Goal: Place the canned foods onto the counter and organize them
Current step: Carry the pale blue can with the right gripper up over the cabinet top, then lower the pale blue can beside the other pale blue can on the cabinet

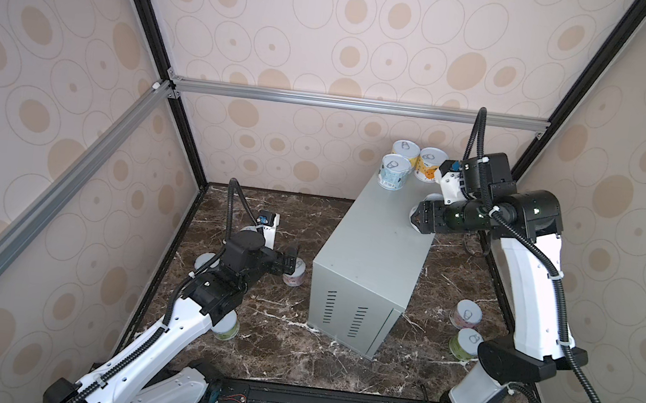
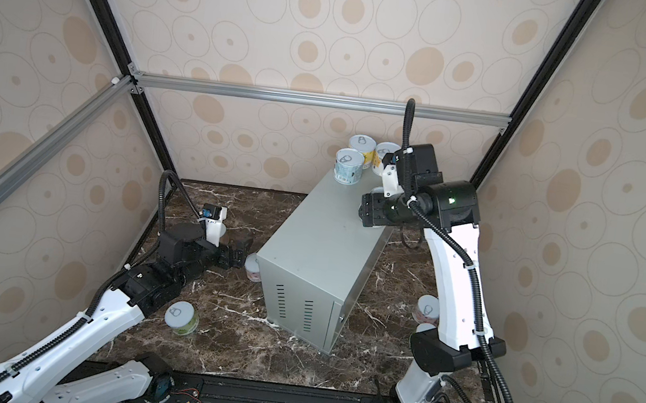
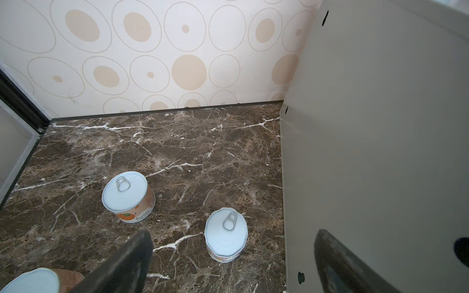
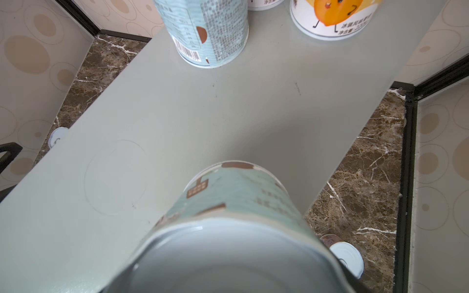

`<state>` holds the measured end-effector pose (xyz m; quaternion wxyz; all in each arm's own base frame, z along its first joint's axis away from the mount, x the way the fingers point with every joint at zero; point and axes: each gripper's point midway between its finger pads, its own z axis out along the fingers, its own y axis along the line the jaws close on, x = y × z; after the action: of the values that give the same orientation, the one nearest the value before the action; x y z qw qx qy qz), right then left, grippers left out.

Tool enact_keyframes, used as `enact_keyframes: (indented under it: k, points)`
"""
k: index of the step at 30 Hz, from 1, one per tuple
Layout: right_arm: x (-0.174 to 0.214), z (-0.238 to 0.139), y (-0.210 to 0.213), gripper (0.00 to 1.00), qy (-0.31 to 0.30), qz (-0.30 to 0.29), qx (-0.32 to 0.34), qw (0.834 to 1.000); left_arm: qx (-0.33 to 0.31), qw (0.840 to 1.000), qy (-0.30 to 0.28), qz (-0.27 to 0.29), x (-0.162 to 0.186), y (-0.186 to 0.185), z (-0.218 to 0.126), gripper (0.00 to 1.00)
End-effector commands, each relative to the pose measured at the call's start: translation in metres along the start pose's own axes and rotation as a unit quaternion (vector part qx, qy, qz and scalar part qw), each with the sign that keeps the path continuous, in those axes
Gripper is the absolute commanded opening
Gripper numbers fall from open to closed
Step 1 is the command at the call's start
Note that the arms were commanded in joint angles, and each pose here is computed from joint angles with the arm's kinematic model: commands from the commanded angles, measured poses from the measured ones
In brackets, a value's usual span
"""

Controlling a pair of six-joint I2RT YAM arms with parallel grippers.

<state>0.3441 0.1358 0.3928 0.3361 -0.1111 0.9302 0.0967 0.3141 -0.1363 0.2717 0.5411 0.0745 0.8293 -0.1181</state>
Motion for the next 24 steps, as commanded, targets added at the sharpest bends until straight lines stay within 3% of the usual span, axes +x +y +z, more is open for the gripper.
enact_keyframes:
  k: [1, 14, 24]
  points:
    - [-0.010, -0.003, 0.001, 0.52, -0.018, -0.012, 0.006, 1.000, 0.006, 1.000, -0.013, 0.008, -0.006, -0.001, -0.003, 0.99]
    - [-0.019, 0.028, 0.001, 0.83, 0.000, -0.016, 0.016, 1.000, 0.007, 1.000, -0.010, 0.009, -0.004, 0.000, -0.002, 0.99]
    - [-0.029, 0.017, 0.004, 0.94, -0.044, -0.015, 0.016, 0.999, 0.007, 1.000, -0.010, 0.008, -0.004, 0.000, -0.002, 0.99]
